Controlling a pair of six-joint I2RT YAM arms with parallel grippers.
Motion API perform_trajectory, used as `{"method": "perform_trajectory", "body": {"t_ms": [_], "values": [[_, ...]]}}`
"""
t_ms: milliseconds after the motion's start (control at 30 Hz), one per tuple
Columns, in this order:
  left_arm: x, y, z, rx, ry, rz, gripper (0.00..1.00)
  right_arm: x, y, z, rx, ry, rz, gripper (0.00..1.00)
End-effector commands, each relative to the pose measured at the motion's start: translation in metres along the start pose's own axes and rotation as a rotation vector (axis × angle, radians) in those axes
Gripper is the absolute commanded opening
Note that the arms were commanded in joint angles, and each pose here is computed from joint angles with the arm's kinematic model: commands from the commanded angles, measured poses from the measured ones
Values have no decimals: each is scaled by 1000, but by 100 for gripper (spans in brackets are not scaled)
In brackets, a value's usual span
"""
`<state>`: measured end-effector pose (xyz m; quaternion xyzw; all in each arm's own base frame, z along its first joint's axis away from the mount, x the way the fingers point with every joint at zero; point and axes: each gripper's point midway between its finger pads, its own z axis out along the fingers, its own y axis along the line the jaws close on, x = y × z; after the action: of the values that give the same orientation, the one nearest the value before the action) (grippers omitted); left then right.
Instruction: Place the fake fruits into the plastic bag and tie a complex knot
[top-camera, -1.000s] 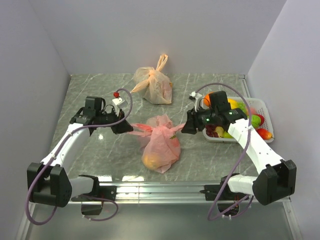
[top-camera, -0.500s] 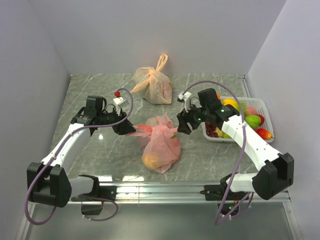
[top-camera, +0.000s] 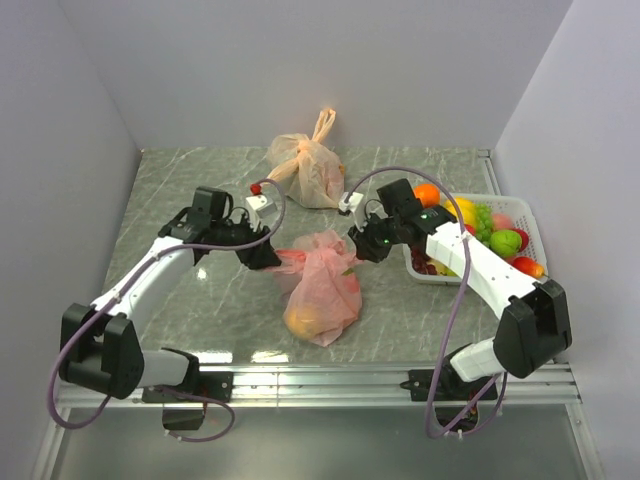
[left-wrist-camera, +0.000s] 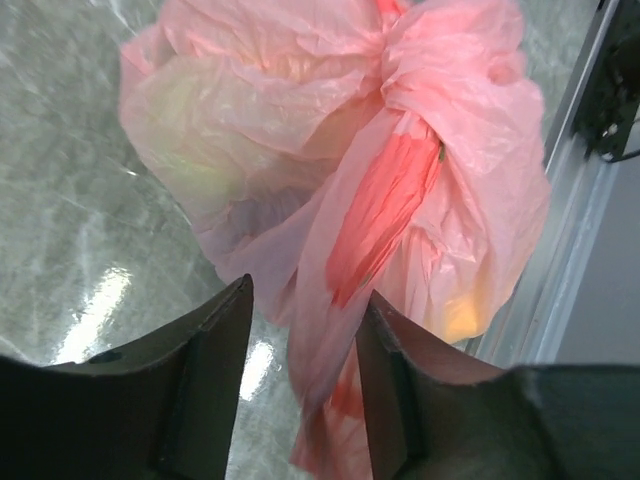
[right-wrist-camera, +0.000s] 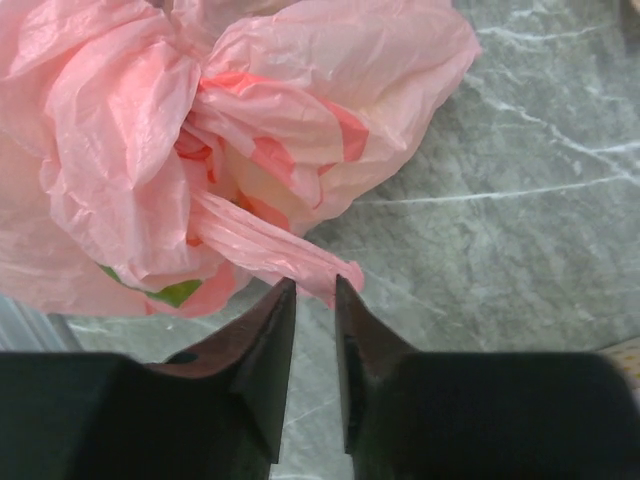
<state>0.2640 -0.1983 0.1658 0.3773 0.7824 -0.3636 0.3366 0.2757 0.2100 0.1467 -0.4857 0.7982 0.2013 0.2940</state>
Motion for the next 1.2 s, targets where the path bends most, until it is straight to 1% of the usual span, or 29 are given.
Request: {"method": "perform_trajectory", "body": {"t_ms": [0, 33, 67, 100, 133, 167, 200, 233, 267, 333, 467, 533, 567, 600, 633, 700, 767, 933, 1000, 1067, 1100, 1133, 1167], "values": [[0, 5, 8, -27, 57, 30, 50, -16, -10, 0, 48, -41, -68, 25], [3, 7, 11, -35, 70, 26, 46, -13, -7, 0, 44, -36, -75, 20], [5, 9, 12, -43, 76, 11, 45, -13, -8, 1, 59, -40, -88, 16], [6, 10, 12, -50, 76, 11, 45, -12, -9, 0, 66, -41, -92, 13], [6, 13, 12, -67, 75, 15, 40, -8, -7, 1, 65, -38, -95, 10], [6, 13, 11, -76, 69, 4, 39, -6, -7, 1, 67, -36, -98, 12], [6, 12, 11, -77, 67, 8, 40, -6, -7, 0, 70, -37, -97, 18], [4, 12, 10, -77, 58, 15, 43, -3, -6, 0, 71, -35, -98, 37], [4, 10, 9, -79, 53, 16, 44, -3, -5, -1, 71, -38, -115, 47], [4, 9, 8, -78, 52, 11, 47, -2, -3, -5, 72, -50, -129, 59], [1, 6, 7, -71, 35, 15, 49, -10, -8, -6, 97, -83, -162, 59], [0, 5, 7, -69, 32, 17, 51, -14, -10, -3, 98, -95, -165, 60], [0, 5, 7, -65, 35, 19, 52, -18, -12, -3, 108, -111, -183, 66], [1, 5, 7, -61, 37, 22, 52, -19, -14, 0, 108, -117, -192, 69], [0, 6, 7, -64, 39, 27, 53, -20, -13, 2, 103, -124, -201, 75], [1, 6, 8, -63, 42, 25, 55, -22, -13, 6, 95, -122, -250, 76], [-1, 8, 8, -60, 45, 30, 57, -25, -13, 8, 96, -126, -307, 84], [-1, 9, 10, -59, 50, 24, 58, -28, -1, 16, 58, -124, -430, 84], [0, 11, 11, -60, 52, 20, 58, -25, 0, 23, 55, -105, -451, 82], [3, 13, 12, -67, 61, 13, 58, -26, 1, 26, 50, -105, -466, 73], [4, 13, 12, -69, 64, 11, 58, -25, 0, 30, 42, -93, -466, 64], [7, 14, 12, -76, 74, 10, 58, -22, 1, 31, 34, -78, -471, 47], [9, 15, 12, -82, 82, 8, 57, -20, 0, 33, 35, -68, -475, 38]]}}
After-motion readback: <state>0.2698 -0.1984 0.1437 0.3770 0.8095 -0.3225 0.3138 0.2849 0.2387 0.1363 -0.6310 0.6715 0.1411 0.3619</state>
